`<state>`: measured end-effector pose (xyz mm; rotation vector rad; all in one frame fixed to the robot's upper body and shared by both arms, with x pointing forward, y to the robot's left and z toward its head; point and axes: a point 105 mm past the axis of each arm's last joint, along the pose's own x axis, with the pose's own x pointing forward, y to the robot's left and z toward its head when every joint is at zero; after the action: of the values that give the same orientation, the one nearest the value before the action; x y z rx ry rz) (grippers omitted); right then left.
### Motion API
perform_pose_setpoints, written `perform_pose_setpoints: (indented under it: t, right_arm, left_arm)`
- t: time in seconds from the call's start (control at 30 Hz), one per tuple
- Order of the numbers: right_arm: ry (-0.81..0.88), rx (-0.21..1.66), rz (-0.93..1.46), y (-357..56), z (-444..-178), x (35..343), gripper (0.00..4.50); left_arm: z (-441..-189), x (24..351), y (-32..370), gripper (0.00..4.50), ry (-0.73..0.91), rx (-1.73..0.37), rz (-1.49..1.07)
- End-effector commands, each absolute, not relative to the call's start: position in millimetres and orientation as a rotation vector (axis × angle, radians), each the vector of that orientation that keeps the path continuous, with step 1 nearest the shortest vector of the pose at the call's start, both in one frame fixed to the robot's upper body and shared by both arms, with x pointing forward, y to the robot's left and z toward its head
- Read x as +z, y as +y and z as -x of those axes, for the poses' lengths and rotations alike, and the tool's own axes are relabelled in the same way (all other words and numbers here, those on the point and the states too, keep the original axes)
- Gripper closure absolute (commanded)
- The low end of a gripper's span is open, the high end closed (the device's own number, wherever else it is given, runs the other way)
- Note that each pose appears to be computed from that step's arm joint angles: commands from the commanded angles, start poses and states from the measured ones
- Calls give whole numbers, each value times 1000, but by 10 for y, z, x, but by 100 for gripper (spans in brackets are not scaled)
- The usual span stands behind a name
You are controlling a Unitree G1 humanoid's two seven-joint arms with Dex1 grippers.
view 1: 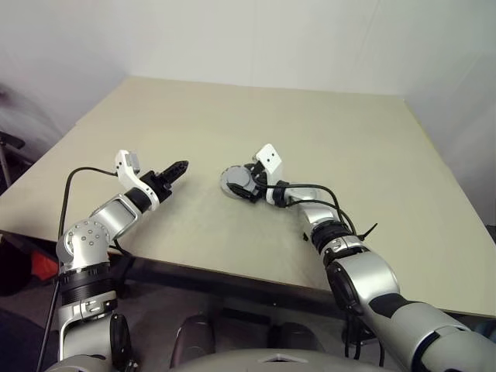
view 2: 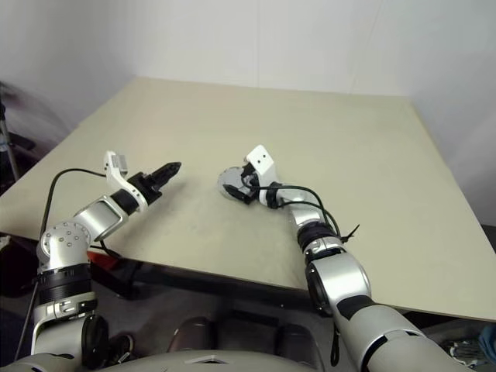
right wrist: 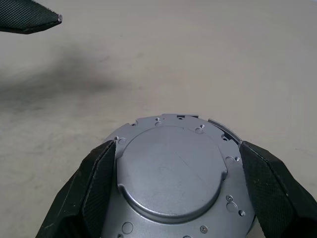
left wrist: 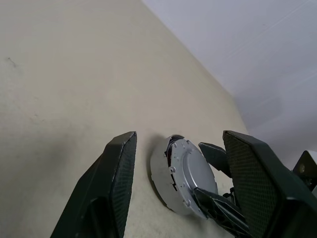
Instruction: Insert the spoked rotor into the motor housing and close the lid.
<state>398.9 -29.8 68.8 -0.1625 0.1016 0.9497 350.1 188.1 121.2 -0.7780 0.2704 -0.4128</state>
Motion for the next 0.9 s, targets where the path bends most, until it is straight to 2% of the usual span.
perform_pose_setpoints:
  t: [0.03,0.1,0.2,0.3,0.4,0.9]
  right_arm:
    - [138,956,163,-322,-3976,626,4]
    - [142,962,162,-320,-3967,618,21]
    - [145,965,167,-317,-3960,605,91]
    - [153,965,174,-317,-3949,578,91]
    - [165,959,162,-322,-3949,557,129]
    - [189,882,105,-326,-4058,625,129]
  left_arm:
    - [-3513,1329,1939,153,216,-406,770]
    - [-3513,1326,1942,153,217,-404,770]
    - [-3512,1321,1948,153,218,-400,771]
    - [-3507,1318,1954,153,218,-397,771]
    - [-3507,1313,1959,153,219,-393,771]
    - [-3494,1292,1975,153,225,-382,770]
